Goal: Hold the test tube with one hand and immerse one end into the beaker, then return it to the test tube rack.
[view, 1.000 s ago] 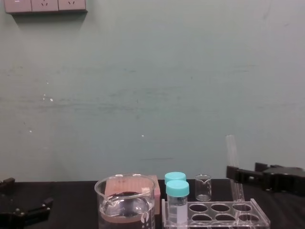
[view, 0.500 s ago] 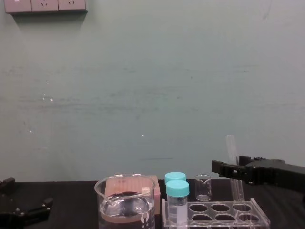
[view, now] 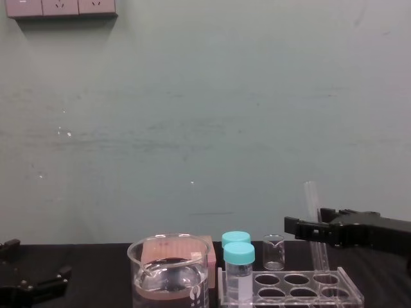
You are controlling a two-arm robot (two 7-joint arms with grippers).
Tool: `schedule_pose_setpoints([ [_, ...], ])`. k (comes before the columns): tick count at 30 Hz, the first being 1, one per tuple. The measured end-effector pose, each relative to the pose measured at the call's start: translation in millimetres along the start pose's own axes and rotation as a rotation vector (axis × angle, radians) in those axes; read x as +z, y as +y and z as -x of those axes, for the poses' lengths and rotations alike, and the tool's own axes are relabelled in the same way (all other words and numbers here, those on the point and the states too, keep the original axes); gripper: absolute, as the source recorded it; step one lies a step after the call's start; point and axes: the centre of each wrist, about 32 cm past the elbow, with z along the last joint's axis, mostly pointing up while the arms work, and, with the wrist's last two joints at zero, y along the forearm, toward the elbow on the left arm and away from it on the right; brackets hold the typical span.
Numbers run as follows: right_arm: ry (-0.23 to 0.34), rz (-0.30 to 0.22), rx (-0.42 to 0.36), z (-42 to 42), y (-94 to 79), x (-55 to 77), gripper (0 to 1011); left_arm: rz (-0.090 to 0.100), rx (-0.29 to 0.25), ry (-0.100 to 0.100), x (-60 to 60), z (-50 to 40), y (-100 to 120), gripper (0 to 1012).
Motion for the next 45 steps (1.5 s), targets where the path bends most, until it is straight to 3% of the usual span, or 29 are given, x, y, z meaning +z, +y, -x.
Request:
schedule_pose_setpoints([
  [21, -0.017, 0.009, 0.012, 0.6, 0.4, 0.2, 969, 0.000, 0.000, 0.000, 0.0, 0.0, 0.0, 1000],
  [28, -0.014, 0.007, 0.011, 0.6, 0.3, 0.0, 804, 0.000, 0.000, 0.000, 0.0, 0.0, 0.0, 1000],
  [40, -0.013, 0.007, 0.010, 0.6, 0.2, -0.1, 393, 0.000, 0.000, 0.000, 0.0, 0.0, 0.0, 1000],
  [45, -0.012, 0.007, 0.010, 0.6, 0.2, -0.1, 266, 0.000, 0.000, 0.000, 0.0, 0.0, 0.0, 1000],
])
